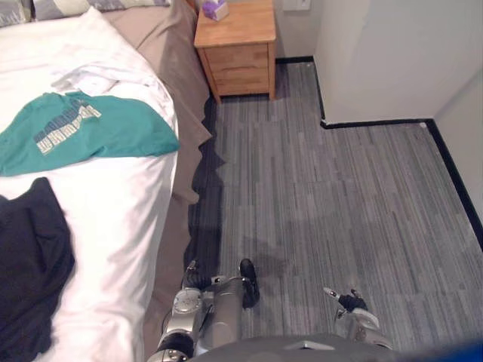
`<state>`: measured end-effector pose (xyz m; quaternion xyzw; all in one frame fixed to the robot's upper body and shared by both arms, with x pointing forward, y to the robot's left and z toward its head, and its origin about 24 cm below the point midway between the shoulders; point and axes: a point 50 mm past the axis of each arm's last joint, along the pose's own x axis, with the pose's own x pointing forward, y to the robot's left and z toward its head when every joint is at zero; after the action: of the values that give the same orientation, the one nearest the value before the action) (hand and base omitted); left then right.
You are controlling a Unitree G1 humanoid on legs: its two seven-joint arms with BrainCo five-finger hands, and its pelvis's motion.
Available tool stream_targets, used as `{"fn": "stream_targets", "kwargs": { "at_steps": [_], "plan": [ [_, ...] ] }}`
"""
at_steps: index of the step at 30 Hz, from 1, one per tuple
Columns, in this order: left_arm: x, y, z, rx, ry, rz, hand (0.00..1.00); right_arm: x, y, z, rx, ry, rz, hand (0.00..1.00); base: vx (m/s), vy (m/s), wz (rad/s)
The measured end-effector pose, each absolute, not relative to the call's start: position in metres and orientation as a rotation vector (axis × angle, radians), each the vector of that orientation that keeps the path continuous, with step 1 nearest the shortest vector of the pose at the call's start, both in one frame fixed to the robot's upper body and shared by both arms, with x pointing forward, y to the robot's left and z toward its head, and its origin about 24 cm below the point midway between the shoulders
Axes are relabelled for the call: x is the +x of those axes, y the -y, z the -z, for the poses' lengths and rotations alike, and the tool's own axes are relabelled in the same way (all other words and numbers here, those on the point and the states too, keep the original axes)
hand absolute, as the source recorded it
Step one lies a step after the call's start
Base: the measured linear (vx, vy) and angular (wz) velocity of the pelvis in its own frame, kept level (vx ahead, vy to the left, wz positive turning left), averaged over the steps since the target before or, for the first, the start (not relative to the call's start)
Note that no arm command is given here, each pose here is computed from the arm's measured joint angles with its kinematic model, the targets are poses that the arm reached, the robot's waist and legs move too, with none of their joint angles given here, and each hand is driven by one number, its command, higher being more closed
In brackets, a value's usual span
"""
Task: Tidy the bed and pick cloth on bed and put in laundry
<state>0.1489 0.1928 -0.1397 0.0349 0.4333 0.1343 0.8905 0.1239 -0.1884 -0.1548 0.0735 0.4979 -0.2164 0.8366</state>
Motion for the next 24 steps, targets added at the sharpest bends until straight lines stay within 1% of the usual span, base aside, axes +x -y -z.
{"fn": "stream_targets", "kwargs": {
  "at_steps": [3, 4, 5, 6, 9, 11, 13, 16, 17, 18, 21, 24],
  "plan": [
    [0.134, -0.191, 0.146, 0.108, -0.953, -0.245, 0.00, 0.106, 0.193, 0.160, 0.141, -1.108, 0.474, 0.00, 0.28, 0.161, 0.07],
    [0.121, -0.195, 0.151, 0.140, -0.998, -0.226, 0.00, 0.097, 0.195, 0.163, 0.143, -1.139, 0.486, 0.00, 0.30, 0.159, 0.37],
    [0.119, -0.196, 0.152, 0.145, -1.009, -0.226, 0.00, 0.093, 0.196, 0.164, 0.147, -1.151, 0.496, 0.00, 0.27, 0.186, 0.63],
    [0.121, -0.195, 0.152, 0.157, -1.009, -0.209, 0.00, 0.088, 0.205, 0.164, 0.141, -1.156, 0.524, 0.00, 0.11, 0.139, 0.49],
    [0.119, -0.195, 0.155, 0.165, -1.048, -0.199, 0.00, 0.107, 0.210, 0.157, 0.130, -1.087, 0.511, 0.00, 0.08, 0.057, 0.50],
    [0.121, -0.193, 0.155, 0.171, -1.049, -0.188, 0.00, 0.111, 0.213, 0.155, 0.131, -1.061, 0.519, 0.00, 0.35, -0.034, 0.65],
    [0.122, -0.191, 0.155, 0.174, -1.045, -0.181, 0.00, 0.113, 0.213, 0.154, 0.153, -1.044, 0.531, 0.00, 0.33, -0.108, 0.66],
    [0.134, -0.186, 0.151, 0.154, -1.015, -0.185, 0.00, 0.113, 0.208, 0.153, 0.183, -1.022, 0.537, 0.00, -0.03, -0.210, 0.89],
    [0.140, -0.178, 0.151, 0.133, -1.004, -0.174, 0.00, 0.116, 0.211, 0.151, 0.192, -1.009, 0.543, 0.00, 0.25, -0.206, 0.32],
    [0.140, -0.168, 0.151, 0.111, -1.005, -0.158, 0.00, 0.119, 0.211, 0.151, 0.193, -1.004, 0.543, 0.00, 0.37, -0.190, 0.16],
    [0.140, -0.160, 0.152, 0.102, -1.003, -0.141, 0.00, 0.118, 0.207, 0.152, 0.218, -1.006, 0.552, 0.00, 0.36, -0.146, 0.27],
    [0.134, -0.161, 0.154, 0.095, -1.016, -0.147, 0.00, 0.116, 0.208, 0.152, 0.221, -1.011, 0.556, 0.00, 0.34, -0.122, 0.07]
  ]
}}
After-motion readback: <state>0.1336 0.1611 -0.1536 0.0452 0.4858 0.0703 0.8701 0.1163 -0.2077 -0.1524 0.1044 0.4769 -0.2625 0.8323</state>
